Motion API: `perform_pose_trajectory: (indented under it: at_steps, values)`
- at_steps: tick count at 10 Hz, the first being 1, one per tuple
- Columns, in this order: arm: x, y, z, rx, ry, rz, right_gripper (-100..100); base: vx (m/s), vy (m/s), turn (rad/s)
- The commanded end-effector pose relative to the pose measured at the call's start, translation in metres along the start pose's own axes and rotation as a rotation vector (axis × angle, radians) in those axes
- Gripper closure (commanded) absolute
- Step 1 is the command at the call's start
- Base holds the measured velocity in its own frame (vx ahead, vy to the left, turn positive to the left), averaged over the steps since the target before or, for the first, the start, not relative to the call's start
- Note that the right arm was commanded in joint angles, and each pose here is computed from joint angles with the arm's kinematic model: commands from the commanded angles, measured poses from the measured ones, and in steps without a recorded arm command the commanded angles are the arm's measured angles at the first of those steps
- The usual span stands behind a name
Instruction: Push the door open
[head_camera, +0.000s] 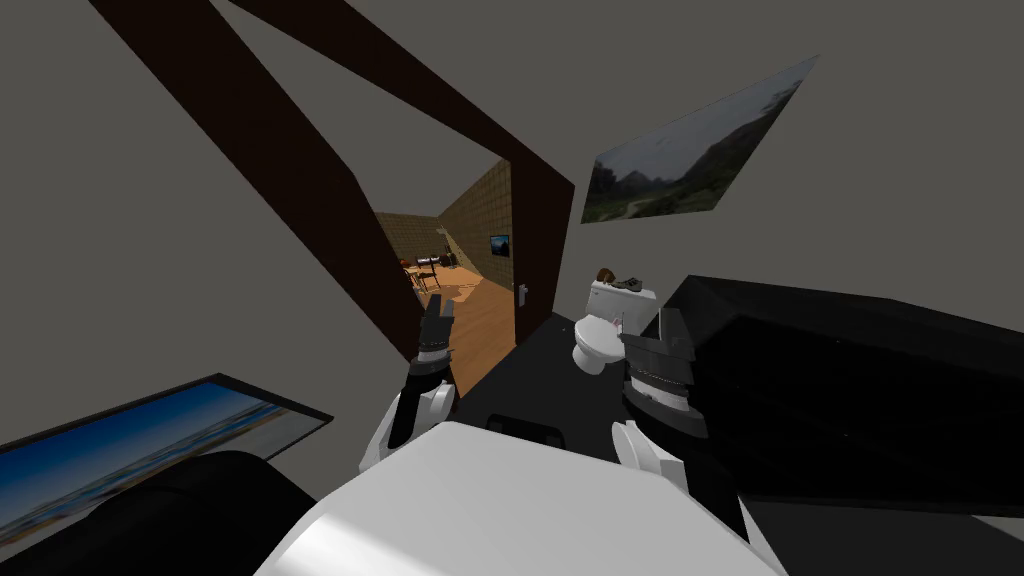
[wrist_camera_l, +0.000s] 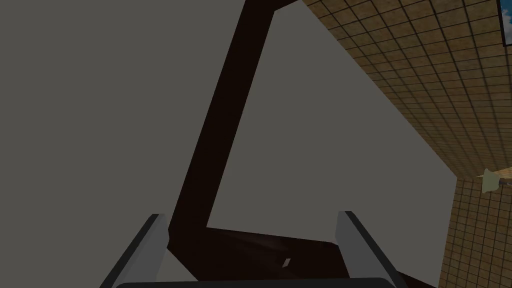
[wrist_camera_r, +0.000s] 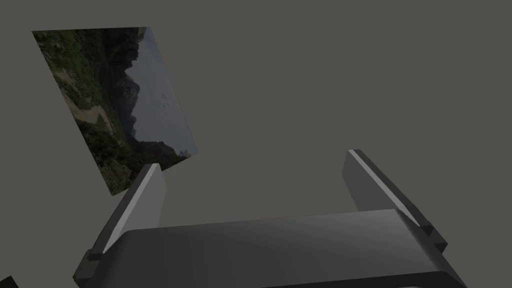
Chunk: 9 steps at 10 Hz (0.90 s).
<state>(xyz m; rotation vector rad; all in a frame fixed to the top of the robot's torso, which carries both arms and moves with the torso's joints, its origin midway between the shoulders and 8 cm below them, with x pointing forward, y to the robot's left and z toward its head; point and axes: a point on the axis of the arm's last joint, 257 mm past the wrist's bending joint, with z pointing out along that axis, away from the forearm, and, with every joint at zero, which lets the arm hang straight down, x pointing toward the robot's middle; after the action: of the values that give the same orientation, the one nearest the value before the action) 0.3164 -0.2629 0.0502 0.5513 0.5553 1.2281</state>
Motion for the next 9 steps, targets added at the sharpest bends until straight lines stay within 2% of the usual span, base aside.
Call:
perform_pose_trajectory:
  at_steps: [1, 3, 4, 5, 9]
  values:
    - [0.007, -0.014, -0.0009, 0.018, 0.014, 0.019, -100, 0.132, 0.016, 0.081]
    - [0.013, -0.025, -0.0017, 0.033, 0.026, 0.033, -100, 0.048, -0.060, 0.071]
    - [0.020, -0.037, -0.0026, 0.050, 0.039, 0.050, -100, 0.052, -0.078, 0.108]
    - [0.020, -0.038, -0.0028, 0.051, 0.039, 0.050, -100, 0.050, -0.062, 0.048]
    - [0.039, -0.070, -0.0055, 0.097, 0.071, 0.092, -100, 0.064, -0.054, 0.075]
